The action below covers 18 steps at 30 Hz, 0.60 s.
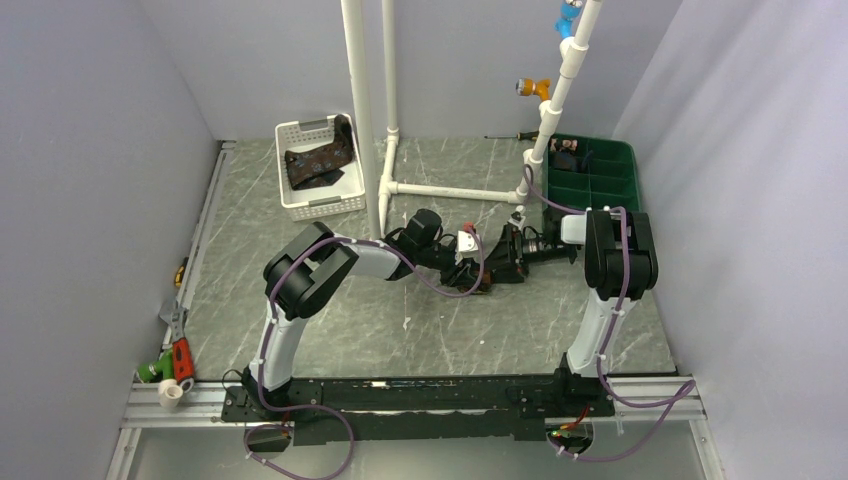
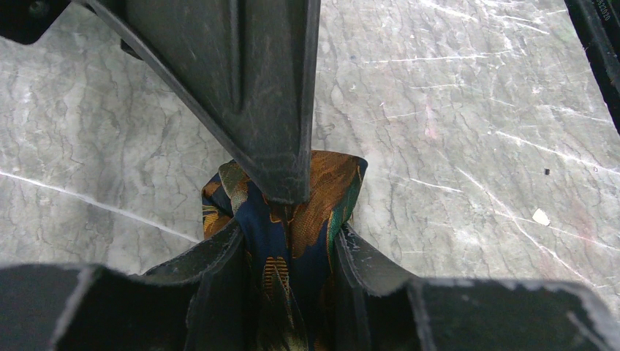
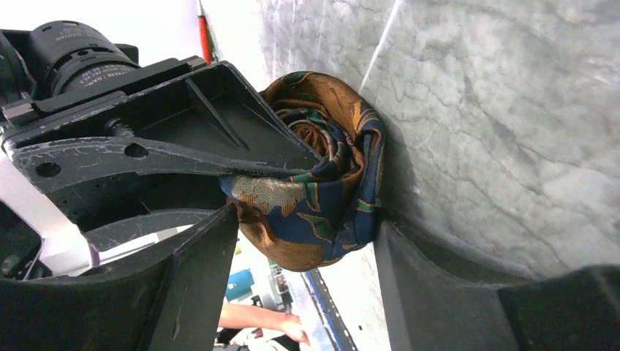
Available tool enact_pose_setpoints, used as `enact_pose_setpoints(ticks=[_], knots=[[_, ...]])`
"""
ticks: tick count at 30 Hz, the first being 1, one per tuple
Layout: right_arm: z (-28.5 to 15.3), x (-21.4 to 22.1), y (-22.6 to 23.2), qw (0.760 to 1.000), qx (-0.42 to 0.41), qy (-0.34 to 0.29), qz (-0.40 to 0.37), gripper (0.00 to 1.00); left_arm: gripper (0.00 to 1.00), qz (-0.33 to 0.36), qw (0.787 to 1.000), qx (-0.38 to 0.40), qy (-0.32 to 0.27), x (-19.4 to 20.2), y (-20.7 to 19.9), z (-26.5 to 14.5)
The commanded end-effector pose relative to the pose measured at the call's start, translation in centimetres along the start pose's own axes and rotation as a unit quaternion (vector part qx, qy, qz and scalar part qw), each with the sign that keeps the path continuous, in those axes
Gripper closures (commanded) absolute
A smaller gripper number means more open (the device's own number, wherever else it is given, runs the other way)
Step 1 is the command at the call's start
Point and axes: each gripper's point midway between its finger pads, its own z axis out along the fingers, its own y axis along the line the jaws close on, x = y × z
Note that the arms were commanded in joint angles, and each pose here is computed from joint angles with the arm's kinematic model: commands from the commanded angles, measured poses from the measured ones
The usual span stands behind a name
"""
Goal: Roll the ties
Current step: Roll the tie at the center of the board.
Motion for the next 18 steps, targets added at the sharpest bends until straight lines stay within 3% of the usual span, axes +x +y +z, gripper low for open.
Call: enact_pose_setpoints(ticks=[1,3,5,7,12,18], knots=[[1.4,2.8,-0.4,0.998,-0.015,0.044,0.053,0.39,0.97,-0.1,0.99,-0.002,0.102,7.8,-1.9,-1.0],[1.4,2.9,-0.6,0.998,-0.01,0.046,0.051,0.56,0.97,-0.1,0.99,-0.001,0.1,7.7,-2.0,-1.0],[1.3,3.2,-1.0,0.998,0.001,0.052,0.042,0.81,0.96,-0.099,0.99,-0.001,0.1,7.6,-2.0,-1.0],[1.2,3.4,-1.3,0.998,0.011,0.055,0.036,1.0,0.89,-0.097,0.99,-0.001,0.098,7.5,-2.0,-1.1],[0.7,3.0,-1.3,0.998,0.035,0.051,0.015,1.0,0.42,-0.067,0.995,-0.004,0.067,5.3,-1.8,-1.5],[-0.1,1.1,0.1,0.998,0.057,0.019,-0.037,1.0,0.14,-0.032,0.999,-0.027,0.024,1.5,-0.9,-2.1]])
